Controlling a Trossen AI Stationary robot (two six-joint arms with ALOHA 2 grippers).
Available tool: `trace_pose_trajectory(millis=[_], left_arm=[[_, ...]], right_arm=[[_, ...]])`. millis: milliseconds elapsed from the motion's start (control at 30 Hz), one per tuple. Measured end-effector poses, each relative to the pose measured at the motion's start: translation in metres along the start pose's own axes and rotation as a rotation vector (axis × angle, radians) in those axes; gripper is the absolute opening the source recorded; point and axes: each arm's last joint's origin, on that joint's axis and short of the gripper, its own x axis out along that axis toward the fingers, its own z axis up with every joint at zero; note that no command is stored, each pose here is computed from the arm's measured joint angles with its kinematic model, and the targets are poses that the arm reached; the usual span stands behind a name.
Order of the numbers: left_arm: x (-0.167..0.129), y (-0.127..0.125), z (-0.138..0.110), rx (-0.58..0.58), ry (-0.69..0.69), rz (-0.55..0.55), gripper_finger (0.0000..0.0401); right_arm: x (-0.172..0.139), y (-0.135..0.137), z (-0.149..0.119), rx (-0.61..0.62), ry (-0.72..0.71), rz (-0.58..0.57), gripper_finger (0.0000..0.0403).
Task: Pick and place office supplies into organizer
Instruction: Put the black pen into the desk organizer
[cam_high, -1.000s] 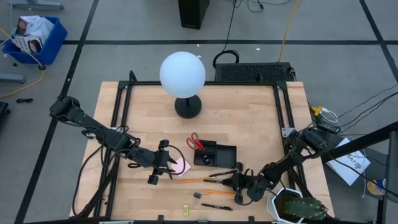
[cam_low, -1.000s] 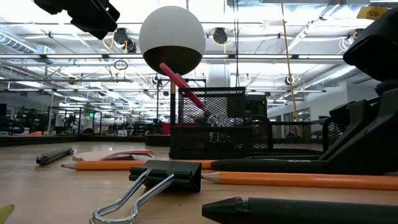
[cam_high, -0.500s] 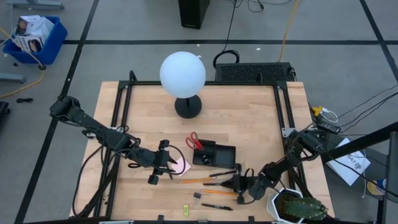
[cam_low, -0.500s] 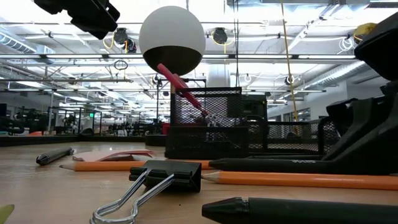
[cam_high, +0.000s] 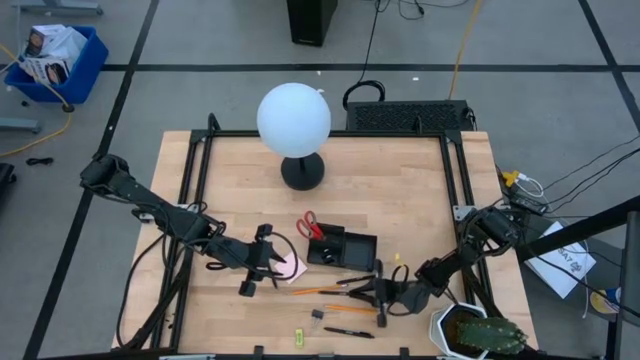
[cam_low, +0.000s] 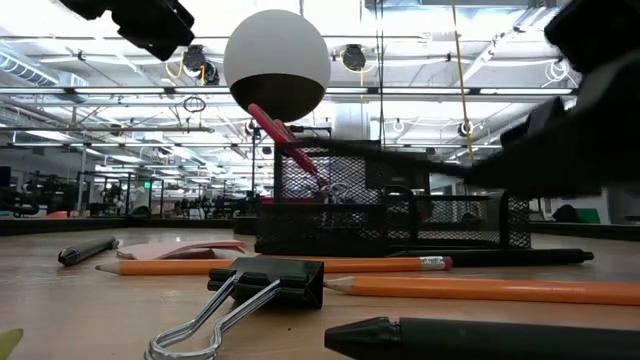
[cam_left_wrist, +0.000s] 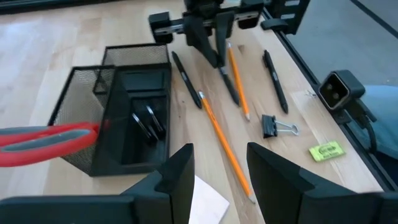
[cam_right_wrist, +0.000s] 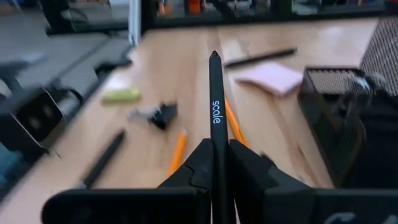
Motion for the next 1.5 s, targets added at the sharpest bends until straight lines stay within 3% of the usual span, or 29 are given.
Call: trace_pose_trajectory(millis=[400,700,1033,1500], left_arm=[[0.0,-0.001,0.006,-0.01,-0.06,-0.007,0.0154],[-0.006,-0.008,0.032,-0.076,-0.332,-0.075,0.0154],[0.011,0.007,0.037,-0.139,-0.398,-0.019,0.0154],[0.02,0.01,0.038,-0.093,-0.429,0.017,0.0154]], right_arm=[[-0.001,0.004,0.017,0.064,-0.143,0.033,0.0026],[-0.006,0.005,0.043,0.022,-0.369,0.042,0.0026],[0.012,-0.016,0.062,0.01,-0.416,-0.079,0.0026],[0.027,-0.021,0.078,-0.056,-0.463,-0.115,0.0026]])
